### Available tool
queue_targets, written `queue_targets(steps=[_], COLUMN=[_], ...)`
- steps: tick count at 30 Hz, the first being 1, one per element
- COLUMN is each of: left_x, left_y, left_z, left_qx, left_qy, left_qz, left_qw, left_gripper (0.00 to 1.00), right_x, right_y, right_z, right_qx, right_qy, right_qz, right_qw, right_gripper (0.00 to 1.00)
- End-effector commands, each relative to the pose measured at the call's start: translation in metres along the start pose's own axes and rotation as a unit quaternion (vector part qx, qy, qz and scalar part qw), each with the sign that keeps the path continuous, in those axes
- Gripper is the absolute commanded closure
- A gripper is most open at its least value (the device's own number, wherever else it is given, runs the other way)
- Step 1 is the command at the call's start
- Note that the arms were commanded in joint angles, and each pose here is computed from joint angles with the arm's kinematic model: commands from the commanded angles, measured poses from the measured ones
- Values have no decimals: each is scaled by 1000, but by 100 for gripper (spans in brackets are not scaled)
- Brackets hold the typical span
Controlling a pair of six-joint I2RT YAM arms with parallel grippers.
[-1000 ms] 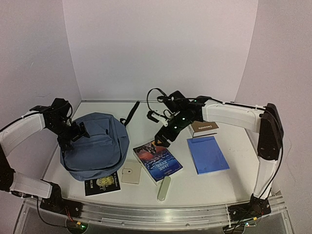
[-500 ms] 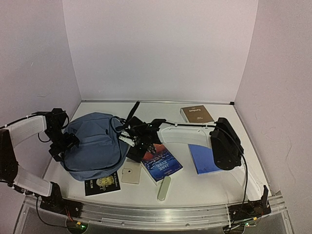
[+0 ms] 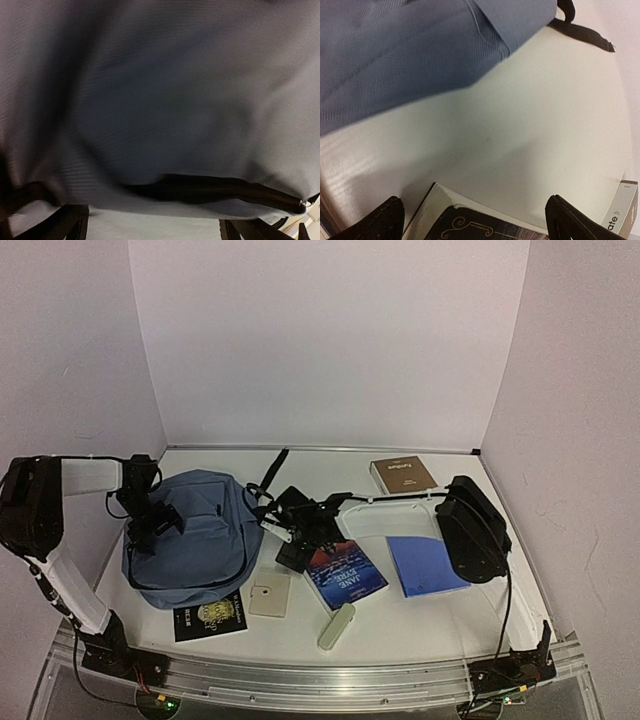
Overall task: Pack the student bag
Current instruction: Move the book to the center of the board.
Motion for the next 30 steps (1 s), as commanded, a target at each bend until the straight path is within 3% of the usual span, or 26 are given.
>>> queue_targets(steps=[1, 10, 13, 16, 20, 24, 30], left_x=[-1, 37, 22, -13, -61, -92, -86], left_y=[-2, 23, 30, 30, 24, 4, -31], left_z=[-66, -143, -164, -170, -161, -132, -69], left_qx=[95, 164, 177, 172, 170, 134, 51], left_qy=[64, 115, 143, 176, 176, 163, 118], left_qz=[-19, 31, 18, -3, -38, -60, -65], left_qw=[993, 979, 974, 969, 969, 976, 990], left_gripper=[16, 27, 24, 16, 7, 5, 6], right_x=[2, -12, -28, -47, -73, -88, -82], right_y=[69, 100, 84, 62, 31, -1, -40], right_z=[-15, -62, -74, -82, -83, -68, -37], right_qx=[4, 79, 98, 133, 173, 189, 223], right_qy=[-31, -38, -38, -56, -110, -162, -233], right_qz=[97, 100, 68, 24, -41, -85, -106], right_qw=[995, 991, 992, 989, 978, 965, 941], right_gripper=[2, 2, 2, 2, 2, 2, 2])
Point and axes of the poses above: each gripper's point midway between its finger pads, its own x axis out along the fingers, its own z axis along the line the jaws close on, y = z × x, the point moved 5 cm from there along -x, back along the fingers, and after that the axes turned 4 degrees about -x, right-handed, at the moved point
